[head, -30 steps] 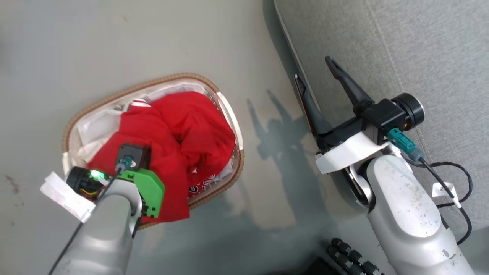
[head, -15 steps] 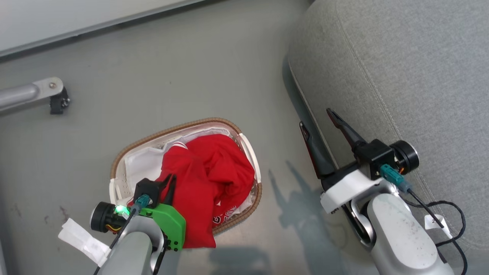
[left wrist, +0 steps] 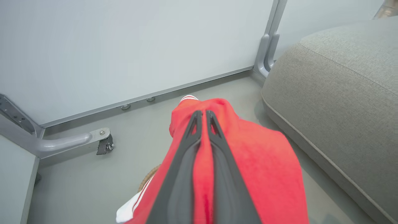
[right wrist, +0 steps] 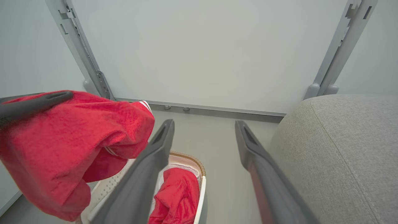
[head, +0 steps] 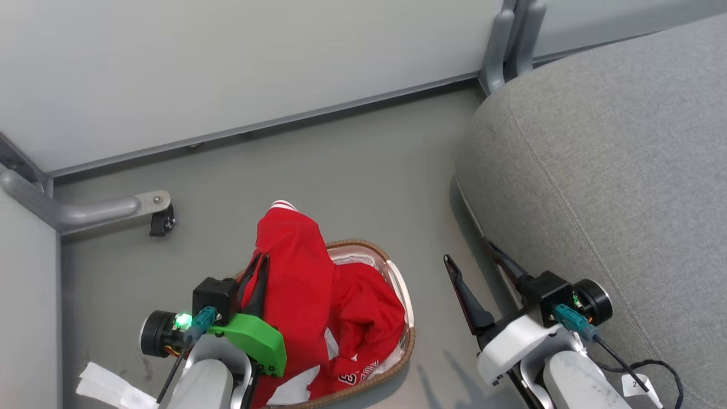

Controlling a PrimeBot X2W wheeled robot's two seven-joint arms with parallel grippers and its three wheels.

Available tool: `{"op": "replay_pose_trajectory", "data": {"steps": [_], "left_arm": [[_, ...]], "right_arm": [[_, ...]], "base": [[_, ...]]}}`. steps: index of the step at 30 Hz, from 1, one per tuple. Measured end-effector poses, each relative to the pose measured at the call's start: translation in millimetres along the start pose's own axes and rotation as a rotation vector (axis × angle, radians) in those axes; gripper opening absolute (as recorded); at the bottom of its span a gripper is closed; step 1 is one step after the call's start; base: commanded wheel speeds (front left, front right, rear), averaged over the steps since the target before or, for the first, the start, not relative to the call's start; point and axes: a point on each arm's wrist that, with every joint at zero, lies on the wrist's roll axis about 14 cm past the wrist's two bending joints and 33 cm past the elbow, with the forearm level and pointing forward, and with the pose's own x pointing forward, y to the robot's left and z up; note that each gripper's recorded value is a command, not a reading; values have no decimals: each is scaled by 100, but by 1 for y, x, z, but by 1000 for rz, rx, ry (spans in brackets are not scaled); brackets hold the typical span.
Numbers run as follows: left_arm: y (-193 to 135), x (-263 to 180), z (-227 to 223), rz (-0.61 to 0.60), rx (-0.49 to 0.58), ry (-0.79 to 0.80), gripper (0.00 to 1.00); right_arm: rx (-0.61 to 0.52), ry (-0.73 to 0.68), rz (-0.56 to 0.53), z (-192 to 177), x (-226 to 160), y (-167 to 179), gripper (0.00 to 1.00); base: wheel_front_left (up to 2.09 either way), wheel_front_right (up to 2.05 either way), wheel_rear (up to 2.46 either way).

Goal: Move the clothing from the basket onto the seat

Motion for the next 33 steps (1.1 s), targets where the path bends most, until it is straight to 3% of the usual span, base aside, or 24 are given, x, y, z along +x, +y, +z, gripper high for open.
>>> {"op": "replay_pose_trajectory", "data": {"steps": [12, 20, 33], "left_arm": [[-13, -24, 88, -10, 10, -266, 0], [-16, -32, 111, -11, 10, -337, 0], [-26, -34, 119, -45, 17, -359, 0]], "right_arm": [[4, -39, 63, 14, -22, 30, 100], [11, -25, 117, 8, -27, 50, 100], [48, 24, 400, 0, -18, 135, 100]], "base": [[0, 0, 0], [0, 0, 0], [0, 0, 0]]}}
